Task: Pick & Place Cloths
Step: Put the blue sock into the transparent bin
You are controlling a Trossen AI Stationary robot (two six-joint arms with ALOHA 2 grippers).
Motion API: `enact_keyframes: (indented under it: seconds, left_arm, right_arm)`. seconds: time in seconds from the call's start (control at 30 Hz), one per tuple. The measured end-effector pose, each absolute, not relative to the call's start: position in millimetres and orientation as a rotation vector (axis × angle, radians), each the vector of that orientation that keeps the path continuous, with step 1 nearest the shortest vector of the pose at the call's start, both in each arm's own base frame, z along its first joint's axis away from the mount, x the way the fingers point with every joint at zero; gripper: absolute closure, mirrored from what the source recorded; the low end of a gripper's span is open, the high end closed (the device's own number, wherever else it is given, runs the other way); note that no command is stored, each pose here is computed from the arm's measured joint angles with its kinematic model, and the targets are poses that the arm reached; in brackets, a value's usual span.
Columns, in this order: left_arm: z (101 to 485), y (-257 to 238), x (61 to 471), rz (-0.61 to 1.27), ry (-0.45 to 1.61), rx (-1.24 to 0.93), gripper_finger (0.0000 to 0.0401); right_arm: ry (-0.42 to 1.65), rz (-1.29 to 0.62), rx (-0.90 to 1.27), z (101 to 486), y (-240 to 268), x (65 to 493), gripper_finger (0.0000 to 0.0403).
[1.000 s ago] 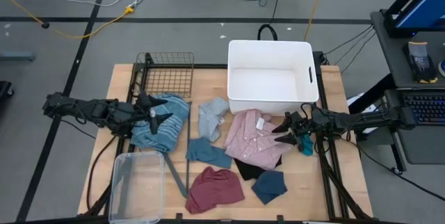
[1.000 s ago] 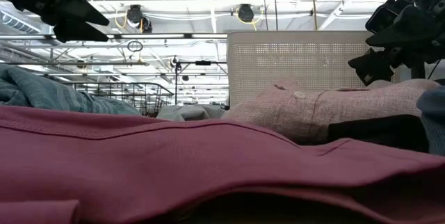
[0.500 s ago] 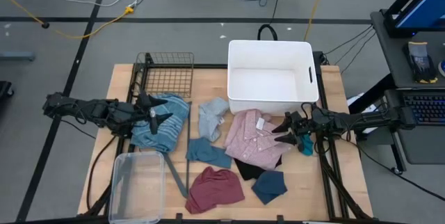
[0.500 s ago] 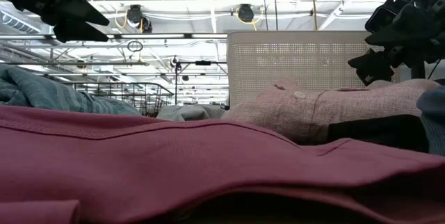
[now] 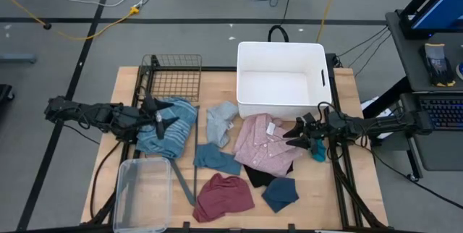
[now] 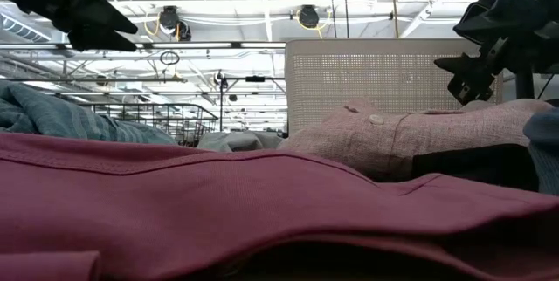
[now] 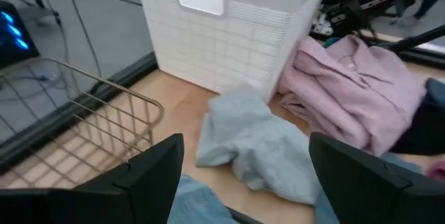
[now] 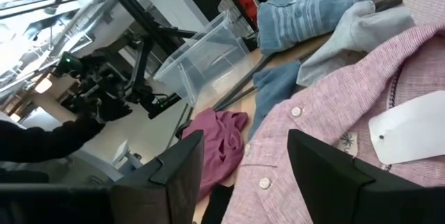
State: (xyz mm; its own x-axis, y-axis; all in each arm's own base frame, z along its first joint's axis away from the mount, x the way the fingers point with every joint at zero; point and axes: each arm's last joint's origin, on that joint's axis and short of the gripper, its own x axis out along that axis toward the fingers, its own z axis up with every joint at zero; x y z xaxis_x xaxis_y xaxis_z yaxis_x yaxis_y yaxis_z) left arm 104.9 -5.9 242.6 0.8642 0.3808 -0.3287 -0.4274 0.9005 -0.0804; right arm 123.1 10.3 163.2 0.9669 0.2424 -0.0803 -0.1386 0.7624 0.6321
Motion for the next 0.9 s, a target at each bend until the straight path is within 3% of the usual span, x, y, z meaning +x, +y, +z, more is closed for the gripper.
enact_keyframes:
  seconds: [0.5,0.9]
  left_arm:
    - [283,-6,112,0.407,-0.134,-0.439,0.0091]
    - [290,-6,111,0.392,-0.204,-0.466,0.0091]
  right_arm:
    - [0.161,0.208,0.672,163,10,123,0.0202]
    - [0.158,0.21,0.639,163,10,123,0.0202]
